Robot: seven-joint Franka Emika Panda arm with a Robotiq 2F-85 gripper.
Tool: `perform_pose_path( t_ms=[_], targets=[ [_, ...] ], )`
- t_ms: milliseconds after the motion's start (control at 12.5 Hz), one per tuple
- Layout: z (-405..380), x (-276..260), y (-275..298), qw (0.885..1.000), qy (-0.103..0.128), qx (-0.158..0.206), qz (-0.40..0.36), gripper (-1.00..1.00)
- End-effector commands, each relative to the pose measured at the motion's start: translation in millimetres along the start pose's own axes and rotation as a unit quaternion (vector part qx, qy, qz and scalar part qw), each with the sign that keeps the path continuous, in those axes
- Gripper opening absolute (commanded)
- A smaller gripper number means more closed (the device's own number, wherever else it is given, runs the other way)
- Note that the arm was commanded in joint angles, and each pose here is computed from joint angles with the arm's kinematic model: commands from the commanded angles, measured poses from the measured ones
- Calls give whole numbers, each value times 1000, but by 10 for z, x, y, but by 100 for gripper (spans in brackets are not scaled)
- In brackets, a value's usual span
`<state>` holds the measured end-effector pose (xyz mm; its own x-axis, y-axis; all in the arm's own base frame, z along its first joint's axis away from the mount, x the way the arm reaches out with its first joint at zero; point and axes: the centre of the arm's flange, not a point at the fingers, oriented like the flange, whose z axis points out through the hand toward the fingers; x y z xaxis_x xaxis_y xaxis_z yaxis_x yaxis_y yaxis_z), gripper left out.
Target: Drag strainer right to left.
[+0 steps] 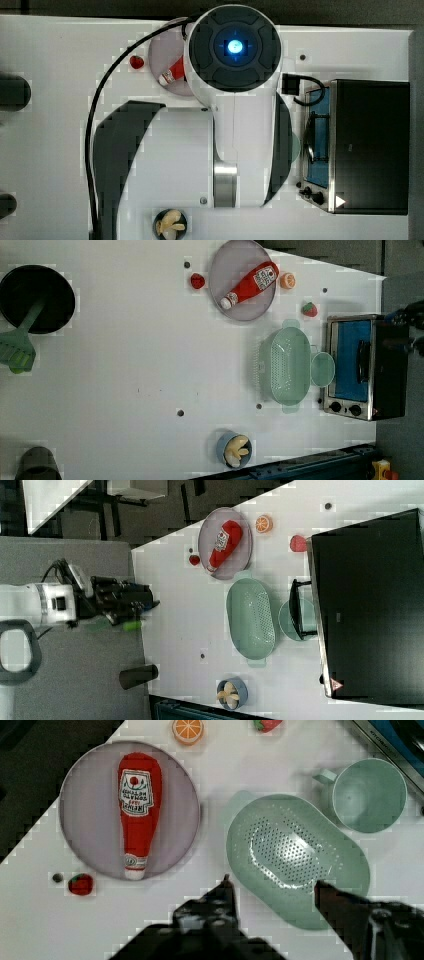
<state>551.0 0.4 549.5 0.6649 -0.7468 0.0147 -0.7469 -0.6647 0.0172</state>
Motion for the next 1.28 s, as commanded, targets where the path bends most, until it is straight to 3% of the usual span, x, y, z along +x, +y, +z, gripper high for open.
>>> perform_pose_path(
  t_ms=[80,240,480,720,1040,1280],
  targets=[
    [-670,-833,1588,999,-5,13,49,59],
    [-586,-834,1573,999,-10,8,48,100],
    [-188,-810,1454,998,-30,-20,50,100],
    [500,-698,1263,993,-46,-47,102,100],
    [1540,-527,997,978,-43,-60,197,100],
    [2235,-453,807,975,-29,-47,214,100]
  ],
)
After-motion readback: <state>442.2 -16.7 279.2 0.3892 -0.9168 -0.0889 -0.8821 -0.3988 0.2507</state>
